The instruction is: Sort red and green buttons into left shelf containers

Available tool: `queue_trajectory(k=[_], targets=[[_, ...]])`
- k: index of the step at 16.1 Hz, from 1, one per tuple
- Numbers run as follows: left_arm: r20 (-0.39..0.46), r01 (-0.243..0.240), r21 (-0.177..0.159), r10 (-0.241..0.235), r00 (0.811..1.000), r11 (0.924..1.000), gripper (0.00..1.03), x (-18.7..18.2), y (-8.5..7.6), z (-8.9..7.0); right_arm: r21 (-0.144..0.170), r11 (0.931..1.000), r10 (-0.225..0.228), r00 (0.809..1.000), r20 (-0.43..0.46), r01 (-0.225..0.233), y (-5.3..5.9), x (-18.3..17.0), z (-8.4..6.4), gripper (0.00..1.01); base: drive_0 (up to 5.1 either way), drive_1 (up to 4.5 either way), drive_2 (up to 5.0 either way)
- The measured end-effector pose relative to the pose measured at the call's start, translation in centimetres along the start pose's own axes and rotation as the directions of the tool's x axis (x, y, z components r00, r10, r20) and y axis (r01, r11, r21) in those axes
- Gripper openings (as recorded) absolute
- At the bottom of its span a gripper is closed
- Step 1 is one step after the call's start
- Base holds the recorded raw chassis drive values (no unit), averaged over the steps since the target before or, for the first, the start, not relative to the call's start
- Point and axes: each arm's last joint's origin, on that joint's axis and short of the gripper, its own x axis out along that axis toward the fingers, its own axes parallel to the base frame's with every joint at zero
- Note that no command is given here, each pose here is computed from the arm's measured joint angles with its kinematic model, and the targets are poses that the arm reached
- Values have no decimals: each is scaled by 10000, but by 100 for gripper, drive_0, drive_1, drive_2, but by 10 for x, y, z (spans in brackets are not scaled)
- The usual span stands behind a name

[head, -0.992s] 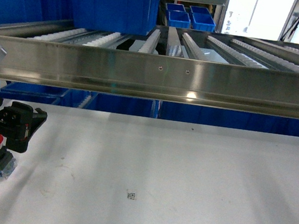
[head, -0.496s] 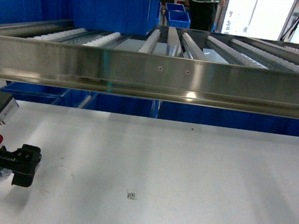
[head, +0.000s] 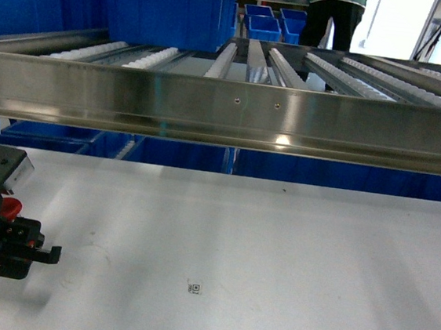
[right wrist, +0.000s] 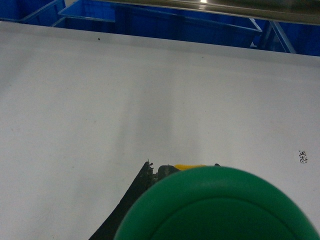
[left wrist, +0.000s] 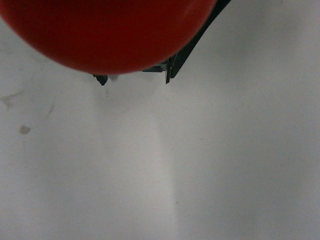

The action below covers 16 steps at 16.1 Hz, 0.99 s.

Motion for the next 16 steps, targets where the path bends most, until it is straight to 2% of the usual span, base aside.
queue_trajectory(k=[1,3,5,7,8,9,12,16], targets=[[176,179,8,-179,9997,9998,27,-5,-3,0,-1,10000,0,10000,4,0,0,0,0,27,0,0,0],[878,425,72,-430,9952,9991,27,-15,-8,5,-1,10000,0,10000,4,0,0,0,0,27,0,0,0],[1886,895,303,-936,9776,9955,27,-32,-14,13,-1,10000,0,10000,4,0,0,0,0,27,0,0,0],[2699,1366,555,-1466,9517,9891,27,-58,-18,12,-1,10000,0,10000,4,0,0,0,0,27,0,0,0],[2988,1524,562,-1623,9404,9867,27,-76,-18,10,-1,10000,0,10000,4,0,0,0,0,27,0,0,0],[3109,1659,445,-1715,9348,9851,27,-91,-18,7,-1,10000,0,10000,4,0,0,0,0,27,0,0,0],[3486,1576,120,-1519,9249,9874,27,-129,-21,0,-1,10000,0,10000,4,0,0,0,0,27,0,0,0],[4071,1808,430,-1825,8950,9826,26,-157,-42,2,0,10000,0,10000,0,0,0,0,0,27,0,0,0]])
